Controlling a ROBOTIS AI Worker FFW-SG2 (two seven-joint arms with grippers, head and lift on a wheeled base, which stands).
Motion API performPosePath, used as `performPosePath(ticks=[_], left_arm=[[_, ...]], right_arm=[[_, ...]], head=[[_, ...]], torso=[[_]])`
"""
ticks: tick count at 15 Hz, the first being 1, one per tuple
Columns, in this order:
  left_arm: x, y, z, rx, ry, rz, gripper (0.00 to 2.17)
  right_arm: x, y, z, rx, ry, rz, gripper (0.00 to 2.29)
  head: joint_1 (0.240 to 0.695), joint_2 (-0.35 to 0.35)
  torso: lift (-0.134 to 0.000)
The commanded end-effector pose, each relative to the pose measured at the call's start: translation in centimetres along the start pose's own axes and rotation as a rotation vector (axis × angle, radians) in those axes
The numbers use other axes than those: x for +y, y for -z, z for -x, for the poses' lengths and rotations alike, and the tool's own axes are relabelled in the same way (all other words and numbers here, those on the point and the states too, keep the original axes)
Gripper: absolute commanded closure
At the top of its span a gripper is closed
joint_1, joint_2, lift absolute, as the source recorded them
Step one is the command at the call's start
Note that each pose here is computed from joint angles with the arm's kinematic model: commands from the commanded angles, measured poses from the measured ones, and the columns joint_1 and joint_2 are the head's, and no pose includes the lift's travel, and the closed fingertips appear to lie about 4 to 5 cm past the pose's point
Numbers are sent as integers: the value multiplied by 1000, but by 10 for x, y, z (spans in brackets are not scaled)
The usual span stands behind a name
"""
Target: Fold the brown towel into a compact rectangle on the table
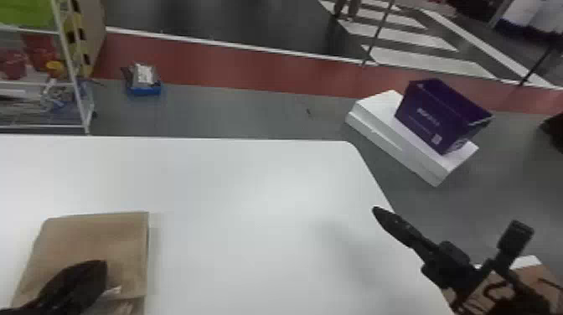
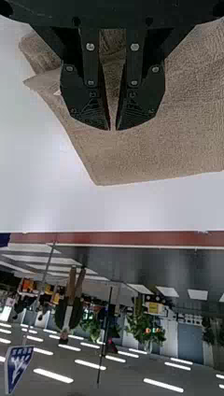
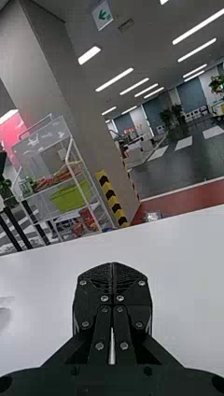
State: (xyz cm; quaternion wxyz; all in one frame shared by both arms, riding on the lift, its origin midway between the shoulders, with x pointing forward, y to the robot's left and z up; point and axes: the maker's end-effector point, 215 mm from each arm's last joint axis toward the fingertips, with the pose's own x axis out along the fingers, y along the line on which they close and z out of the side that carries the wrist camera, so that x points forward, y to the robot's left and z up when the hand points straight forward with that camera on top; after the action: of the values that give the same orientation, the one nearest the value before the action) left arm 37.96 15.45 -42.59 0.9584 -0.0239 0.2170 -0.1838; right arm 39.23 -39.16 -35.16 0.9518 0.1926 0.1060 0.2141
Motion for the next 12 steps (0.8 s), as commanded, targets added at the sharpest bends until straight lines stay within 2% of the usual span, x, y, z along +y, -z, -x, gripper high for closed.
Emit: performPosePath(ticks=[1, 3, 4, 6, 8, 12], left_arm=[[-1, -36, 8, -117, -1, -15, 971], [11, -66, 9, -207, -25, -43, 971], [22, -73, 3, -239, -39, -52, 971], [44, -60, -11, -222, -62, -43, 971], [46, -37, -21, -189, -54, -24, 971], [51, -16, -26, -156, -71, -39, 971]], right_arm=[[-2, -2, 5, -6, 5, -4, 2243], [-1, -1, 11, -6, 7, -4, 2243], [0, 0, 13, -4, 6, -7, 2243], [1, 2, 14, -7, 5, -11, 2243], [2, 1, 14, -8, 5, -10, 2243], [6, -5, 13, -16, -2, -3, 2243]], head=[[695, -336], [695, -339], [695, -336], [695, -316], [695, -296], [695, -281]], torso=[[-124], [-124], [-124], [-124], [-124], [-124]])
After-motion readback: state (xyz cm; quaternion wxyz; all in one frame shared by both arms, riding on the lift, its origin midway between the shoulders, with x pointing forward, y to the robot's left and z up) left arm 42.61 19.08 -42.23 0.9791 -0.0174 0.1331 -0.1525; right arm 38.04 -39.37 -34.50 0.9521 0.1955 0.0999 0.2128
